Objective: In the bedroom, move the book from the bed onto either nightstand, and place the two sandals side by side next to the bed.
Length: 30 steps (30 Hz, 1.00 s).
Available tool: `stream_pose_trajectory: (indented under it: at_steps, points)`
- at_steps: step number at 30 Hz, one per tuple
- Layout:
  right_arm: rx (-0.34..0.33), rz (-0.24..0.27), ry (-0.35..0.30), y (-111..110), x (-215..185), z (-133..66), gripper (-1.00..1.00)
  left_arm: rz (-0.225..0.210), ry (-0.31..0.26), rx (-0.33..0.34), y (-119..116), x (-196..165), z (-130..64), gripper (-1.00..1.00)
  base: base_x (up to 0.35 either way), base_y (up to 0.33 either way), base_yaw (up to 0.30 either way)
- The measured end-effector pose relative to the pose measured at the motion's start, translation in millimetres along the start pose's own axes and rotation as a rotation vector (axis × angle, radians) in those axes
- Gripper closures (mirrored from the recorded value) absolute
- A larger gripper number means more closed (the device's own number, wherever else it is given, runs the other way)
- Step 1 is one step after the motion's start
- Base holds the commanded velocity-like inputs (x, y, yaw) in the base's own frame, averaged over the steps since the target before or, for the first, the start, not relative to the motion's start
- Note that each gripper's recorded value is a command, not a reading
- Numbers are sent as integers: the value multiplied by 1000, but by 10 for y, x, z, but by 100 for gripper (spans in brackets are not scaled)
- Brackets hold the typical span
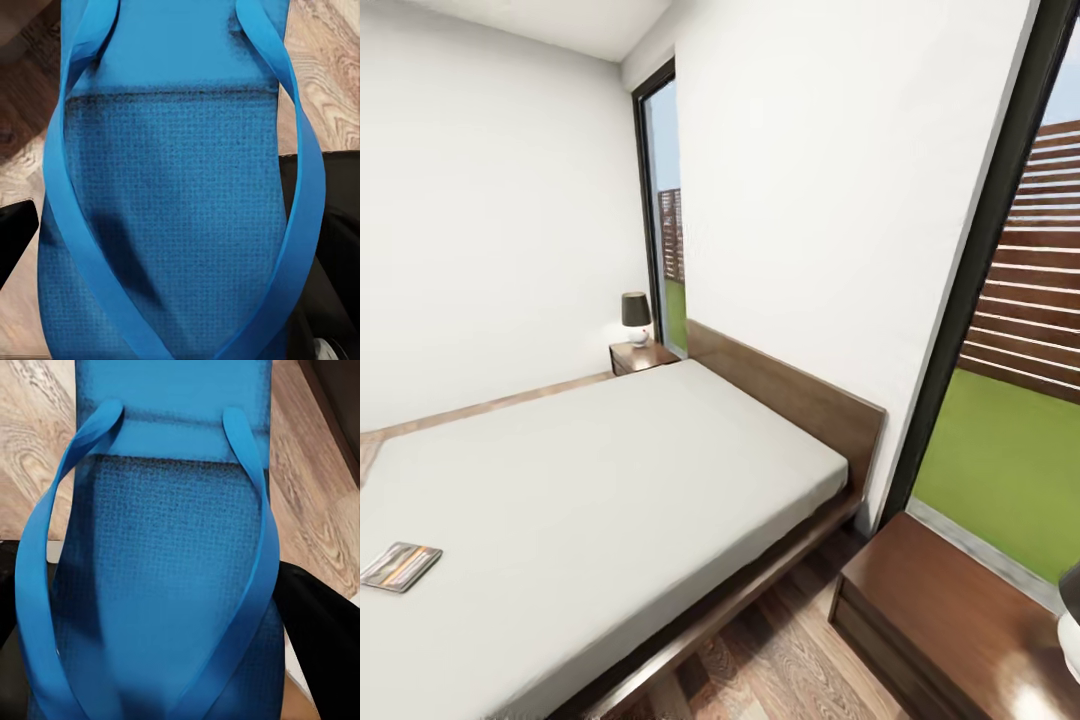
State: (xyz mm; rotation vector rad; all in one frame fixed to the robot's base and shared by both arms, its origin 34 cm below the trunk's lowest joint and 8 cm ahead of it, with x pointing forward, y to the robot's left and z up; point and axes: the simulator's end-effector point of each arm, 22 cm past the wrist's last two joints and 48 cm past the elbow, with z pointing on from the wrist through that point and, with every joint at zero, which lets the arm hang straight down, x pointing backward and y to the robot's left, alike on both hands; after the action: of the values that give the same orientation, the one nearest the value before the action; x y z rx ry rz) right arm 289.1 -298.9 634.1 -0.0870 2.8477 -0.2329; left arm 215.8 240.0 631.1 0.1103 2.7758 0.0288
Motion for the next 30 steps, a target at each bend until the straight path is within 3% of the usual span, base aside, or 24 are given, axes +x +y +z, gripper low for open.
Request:
stream_pose_trajectory:
  at_steps: [30]
  points:
    - [0, 0, 2, -1, 7, 0, 100, 0, 0, 0, -1, 0, 0, 100, -6, 0, 289]
